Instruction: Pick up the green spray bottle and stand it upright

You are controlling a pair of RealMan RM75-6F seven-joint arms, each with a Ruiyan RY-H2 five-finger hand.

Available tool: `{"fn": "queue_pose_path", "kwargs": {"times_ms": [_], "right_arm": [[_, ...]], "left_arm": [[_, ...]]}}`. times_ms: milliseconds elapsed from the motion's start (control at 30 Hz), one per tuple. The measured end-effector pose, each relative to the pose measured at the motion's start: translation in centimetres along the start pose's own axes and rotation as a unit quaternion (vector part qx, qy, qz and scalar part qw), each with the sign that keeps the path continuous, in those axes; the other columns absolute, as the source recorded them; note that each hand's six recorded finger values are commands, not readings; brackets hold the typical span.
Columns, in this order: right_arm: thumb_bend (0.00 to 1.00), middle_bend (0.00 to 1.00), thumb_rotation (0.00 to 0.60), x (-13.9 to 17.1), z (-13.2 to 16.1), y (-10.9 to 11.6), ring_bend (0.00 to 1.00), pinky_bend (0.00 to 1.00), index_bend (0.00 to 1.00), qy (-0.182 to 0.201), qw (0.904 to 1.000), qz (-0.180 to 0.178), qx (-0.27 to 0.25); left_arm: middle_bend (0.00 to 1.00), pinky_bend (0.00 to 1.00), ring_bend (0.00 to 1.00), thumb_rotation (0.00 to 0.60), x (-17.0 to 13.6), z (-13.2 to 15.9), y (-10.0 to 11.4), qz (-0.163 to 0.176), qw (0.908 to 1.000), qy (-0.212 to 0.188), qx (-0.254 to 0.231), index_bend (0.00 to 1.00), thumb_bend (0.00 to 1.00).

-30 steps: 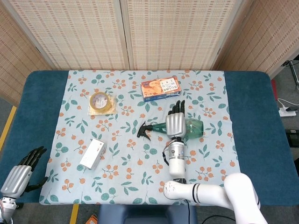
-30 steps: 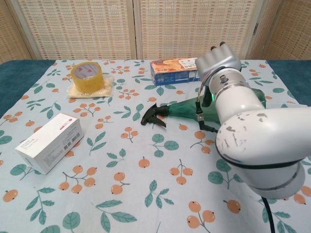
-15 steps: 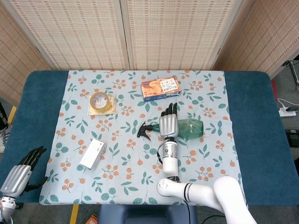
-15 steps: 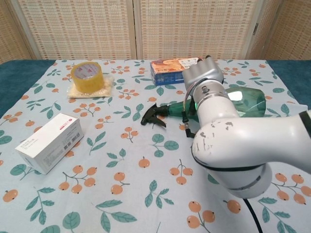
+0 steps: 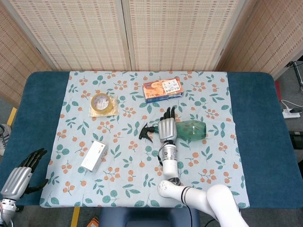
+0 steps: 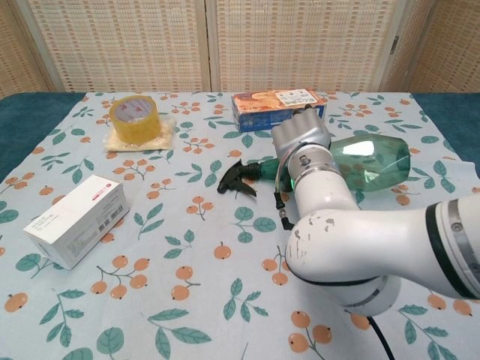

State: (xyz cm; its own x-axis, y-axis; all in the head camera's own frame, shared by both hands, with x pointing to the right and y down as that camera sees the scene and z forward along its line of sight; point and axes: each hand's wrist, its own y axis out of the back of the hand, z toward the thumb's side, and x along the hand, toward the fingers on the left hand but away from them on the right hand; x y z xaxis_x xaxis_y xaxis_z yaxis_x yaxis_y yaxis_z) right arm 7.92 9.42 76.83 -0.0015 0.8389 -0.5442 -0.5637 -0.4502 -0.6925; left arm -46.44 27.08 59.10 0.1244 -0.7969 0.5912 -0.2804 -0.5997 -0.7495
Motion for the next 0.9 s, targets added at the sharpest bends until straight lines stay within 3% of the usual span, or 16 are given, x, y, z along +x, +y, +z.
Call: {"fn": "queue_pose_path", "kwargs": {"times_ms": [433,733,900], "right_arm": [[0.00,0.19,0.600,-0.9,-1.0,-0.2,0.00,0.00,0.41,-0.021,0.9975,-0.003,0.067],[0.00,0.21,0.600,-0.9,-1.1,-0.4,0.00,0.00,0.66,-0.017,0.9958,-0.009,0.090],[0.00,0.21,0.600,-0.9,-1.0,-0.4,0.00,0.00,0.70,-0.014,0.9954,-0.014,0.094]], "left_arm": [[0.00,0.16,0.00,0.600,0.0,-0.1,0.0,-0.004,1.0000,0.001,-0.007,0.00,0.26],[0.00,0.16,0.00,0.600,0.0,-0.1,0.0,-0.006,0.9999,0.001,-0.011,0.00,0.26],[0.00,0.16,0.00,0.600,-0.1,-0.2,0.0,-0.005,0.9999,0.002,-0.013,0.00,0.26]]}}
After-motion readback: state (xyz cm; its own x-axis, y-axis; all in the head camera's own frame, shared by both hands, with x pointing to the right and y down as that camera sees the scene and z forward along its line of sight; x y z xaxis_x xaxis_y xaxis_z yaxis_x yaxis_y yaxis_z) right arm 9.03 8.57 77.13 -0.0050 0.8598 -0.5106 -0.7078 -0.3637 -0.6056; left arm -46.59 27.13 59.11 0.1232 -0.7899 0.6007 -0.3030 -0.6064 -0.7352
